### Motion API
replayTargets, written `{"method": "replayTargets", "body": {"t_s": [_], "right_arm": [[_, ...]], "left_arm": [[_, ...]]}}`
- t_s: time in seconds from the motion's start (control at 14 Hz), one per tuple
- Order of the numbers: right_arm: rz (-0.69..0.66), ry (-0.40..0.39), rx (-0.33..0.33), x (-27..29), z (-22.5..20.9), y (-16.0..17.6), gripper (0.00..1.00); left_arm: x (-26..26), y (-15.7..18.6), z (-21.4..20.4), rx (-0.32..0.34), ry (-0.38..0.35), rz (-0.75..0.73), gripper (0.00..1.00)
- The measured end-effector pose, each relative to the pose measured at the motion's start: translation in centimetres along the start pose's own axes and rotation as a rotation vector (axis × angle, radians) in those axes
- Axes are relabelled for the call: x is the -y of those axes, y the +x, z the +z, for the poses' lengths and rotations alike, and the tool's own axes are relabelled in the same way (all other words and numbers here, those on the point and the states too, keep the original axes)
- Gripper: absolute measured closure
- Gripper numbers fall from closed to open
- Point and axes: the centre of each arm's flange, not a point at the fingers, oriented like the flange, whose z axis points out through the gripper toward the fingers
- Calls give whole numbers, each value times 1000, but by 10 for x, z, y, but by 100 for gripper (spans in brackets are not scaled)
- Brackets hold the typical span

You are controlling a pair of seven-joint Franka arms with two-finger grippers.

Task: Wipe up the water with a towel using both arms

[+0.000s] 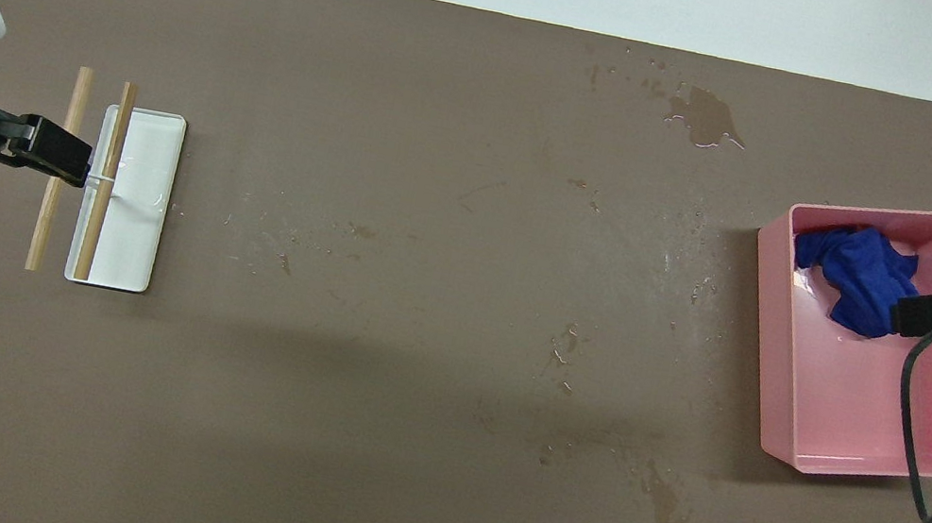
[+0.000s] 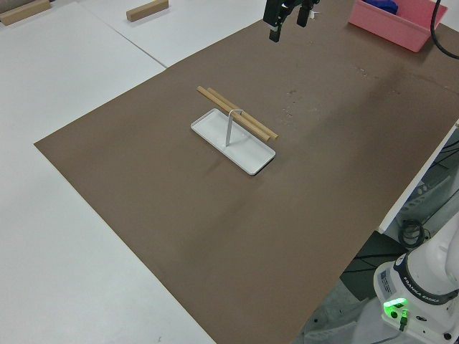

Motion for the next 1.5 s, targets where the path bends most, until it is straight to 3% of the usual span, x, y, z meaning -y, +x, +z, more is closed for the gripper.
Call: {"method": "replayTargets", "body": {"t_s": [1.5], "right_arm": [[19, 23, 18, 3, 7, 0, 0]], "left_arm": [[0, 0, 0, 0, 0, 0, 0]]}}
